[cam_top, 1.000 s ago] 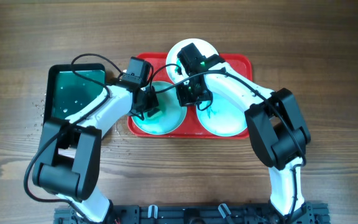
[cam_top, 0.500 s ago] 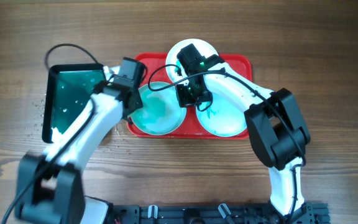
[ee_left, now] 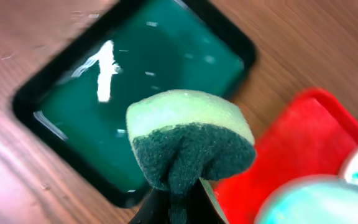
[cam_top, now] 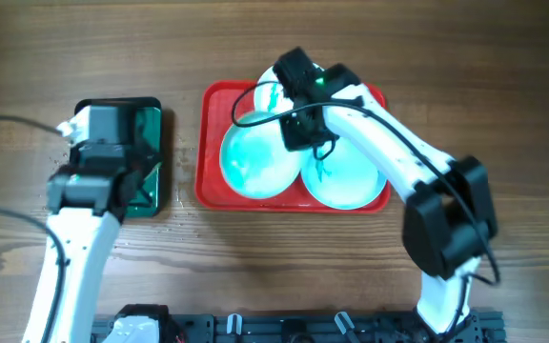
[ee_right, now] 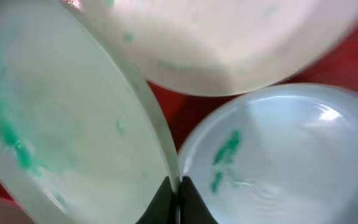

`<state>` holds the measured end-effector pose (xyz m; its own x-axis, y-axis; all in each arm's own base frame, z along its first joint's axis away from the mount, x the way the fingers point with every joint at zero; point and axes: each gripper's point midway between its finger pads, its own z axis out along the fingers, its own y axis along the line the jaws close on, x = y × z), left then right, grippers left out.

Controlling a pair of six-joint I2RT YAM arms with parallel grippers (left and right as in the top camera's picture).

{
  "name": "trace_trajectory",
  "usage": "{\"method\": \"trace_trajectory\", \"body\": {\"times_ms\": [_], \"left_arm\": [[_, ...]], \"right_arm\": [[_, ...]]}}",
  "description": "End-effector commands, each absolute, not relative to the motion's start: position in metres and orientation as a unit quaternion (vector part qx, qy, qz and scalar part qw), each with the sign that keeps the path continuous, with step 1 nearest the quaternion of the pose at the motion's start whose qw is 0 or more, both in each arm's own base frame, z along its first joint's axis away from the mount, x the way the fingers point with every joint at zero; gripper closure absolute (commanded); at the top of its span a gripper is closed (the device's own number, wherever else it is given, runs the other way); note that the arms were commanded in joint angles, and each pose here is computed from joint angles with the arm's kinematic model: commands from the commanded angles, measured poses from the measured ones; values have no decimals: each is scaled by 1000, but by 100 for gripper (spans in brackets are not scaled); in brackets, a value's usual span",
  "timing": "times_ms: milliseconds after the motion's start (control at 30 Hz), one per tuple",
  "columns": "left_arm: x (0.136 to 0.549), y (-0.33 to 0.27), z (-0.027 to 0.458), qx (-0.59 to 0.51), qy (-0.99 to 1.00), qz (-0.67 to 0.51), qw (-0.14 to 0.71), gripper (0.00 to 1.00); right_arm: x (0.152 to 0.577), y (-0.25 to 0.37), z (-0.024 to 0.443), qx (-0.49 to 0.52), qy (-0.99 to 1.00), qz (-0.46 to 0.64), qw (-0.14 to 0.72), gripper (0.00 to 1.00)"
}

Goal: Clean dirty plates on tray and stack at the side

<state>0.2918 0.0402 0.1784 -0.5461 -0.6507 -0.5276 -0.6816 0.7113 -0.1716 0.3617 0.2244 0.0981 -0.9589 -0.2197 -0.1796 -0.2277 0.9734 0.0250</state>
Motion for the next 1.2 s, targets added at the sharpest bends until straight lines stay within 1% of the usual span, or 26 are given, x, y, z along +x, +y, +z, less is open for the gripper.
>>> {"method": "trace_trajectory", "body": {"times_ms": [0,100,300,433,600,767,1000,1067,1167], "left_arm": [[280,66,177,-441,852,33,279,96],[274,76,173,-464,845,25,264,96],[269,81,172,-474,842,26,257,96],[268,81,171,-474,843,27,254,96],[267,81,170,-474,843,28,252,96],[267,81,170,-474,843,28,251,96],[267,81,170,-474,843,28,251,96],[267,81,170,-474,843,28,251,96],[267,81,170,-474,843,28,251,96]], "right_arm": [[379,207,169,-117,967,-78,211,96],[375,215,195,-160,943,-137,259,96],[367,236,225,-194,889,-234,343,96],[358,264,251,-252,833,-291,398,96],[346,289,275,-303,778,-338,435,96],[335,308,281,-329,758,-340,449,96],[336,308,280,-327,760,-336,449,96],[337,310,274,-331,771,-316,443,96],[345,312,248,-326,815,-241,414,96]]}}
